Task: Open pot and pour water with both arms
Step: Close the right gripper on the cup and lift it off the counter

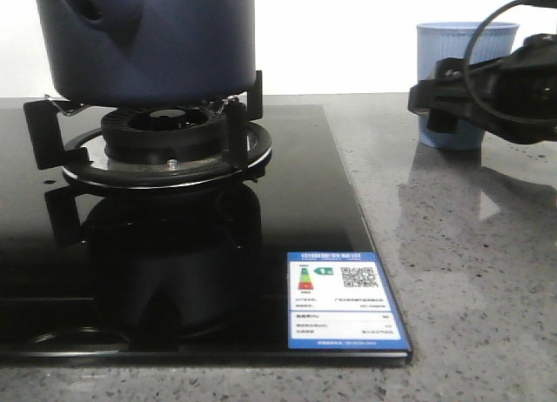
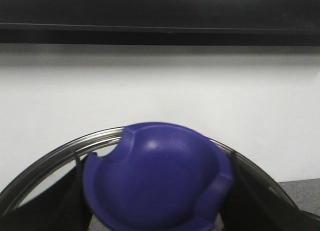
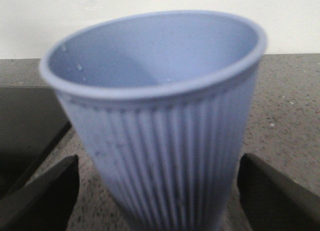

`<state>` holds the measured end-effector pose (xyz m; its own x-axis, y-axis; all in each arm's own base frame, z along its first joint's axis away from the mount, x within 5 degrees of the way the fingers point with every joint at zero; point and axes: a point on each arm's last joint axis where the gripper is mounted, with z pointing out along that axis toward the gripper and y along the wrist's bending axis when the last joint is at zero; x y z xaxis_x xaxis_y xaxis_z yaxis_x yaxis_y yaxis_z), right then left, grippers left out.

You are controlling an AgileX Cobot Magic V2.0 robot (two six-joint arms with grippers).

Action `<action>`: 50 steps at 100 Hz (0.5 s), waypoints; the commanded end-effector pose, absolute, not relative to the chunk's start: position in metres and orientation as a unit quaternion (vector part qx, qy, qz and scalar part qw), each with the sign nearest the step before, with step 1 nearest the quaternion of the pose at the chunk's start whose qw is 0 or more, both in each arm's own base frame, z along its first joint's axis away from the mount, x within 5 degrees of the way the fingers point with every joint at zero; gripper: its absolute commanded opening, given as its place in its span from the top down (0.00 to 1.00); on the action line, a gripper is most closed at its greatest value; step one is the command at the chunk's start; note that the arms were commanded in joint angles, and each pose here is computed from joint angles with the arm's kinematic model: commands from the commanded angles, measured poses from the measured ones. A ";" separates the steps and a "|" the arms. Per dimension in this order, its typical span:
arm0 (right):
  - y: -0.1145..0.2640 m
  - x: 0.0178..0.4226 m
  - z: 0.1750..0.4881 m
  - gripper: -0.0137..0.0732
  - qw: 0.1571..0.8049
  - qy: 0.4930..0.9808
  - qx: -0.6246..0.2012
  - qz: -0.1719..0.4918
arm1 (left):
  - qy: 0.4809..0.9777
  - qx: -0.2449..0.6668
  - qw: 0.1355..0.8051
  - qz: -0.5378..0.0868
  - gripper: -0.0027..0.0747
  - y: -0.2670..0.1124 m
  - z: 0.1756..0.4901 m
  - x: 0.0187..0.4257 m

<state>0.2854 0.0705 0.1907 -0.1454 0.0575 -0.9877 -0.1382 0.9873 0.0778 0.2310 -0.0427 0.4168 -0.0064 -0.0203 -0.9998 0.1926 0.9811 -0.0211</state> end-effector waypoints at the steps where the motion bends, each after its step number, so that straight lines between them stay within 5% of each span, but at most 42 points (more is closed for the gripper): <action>1: 0.074 0.297 0.215 0.20 0.707 0.702 -0.021 0.084 | 0.655 0.041 0.751 -0.064 0.52 -0.036 0.442 0.222; 14: 0.077 0.306 0.215 0.23 0.697 0.711 -0.022 0.086 | 0.655 0.042 0.752 -0.062 0.52 -0.036 0.442 0.222; 31: 0.078 0.307 0.215 0.52 0.694 0.715 -0.022 0.086 | 0.655 0.042 0.752 -0.062 0.52 -0.036 0.442 0.222; 50: 0.079 0.303 0.222 0.54 0.683 0.723 -0.040 0.090 | 0.655 0.042 0.752 -0.062 0.52 -0.036 0.442 0.222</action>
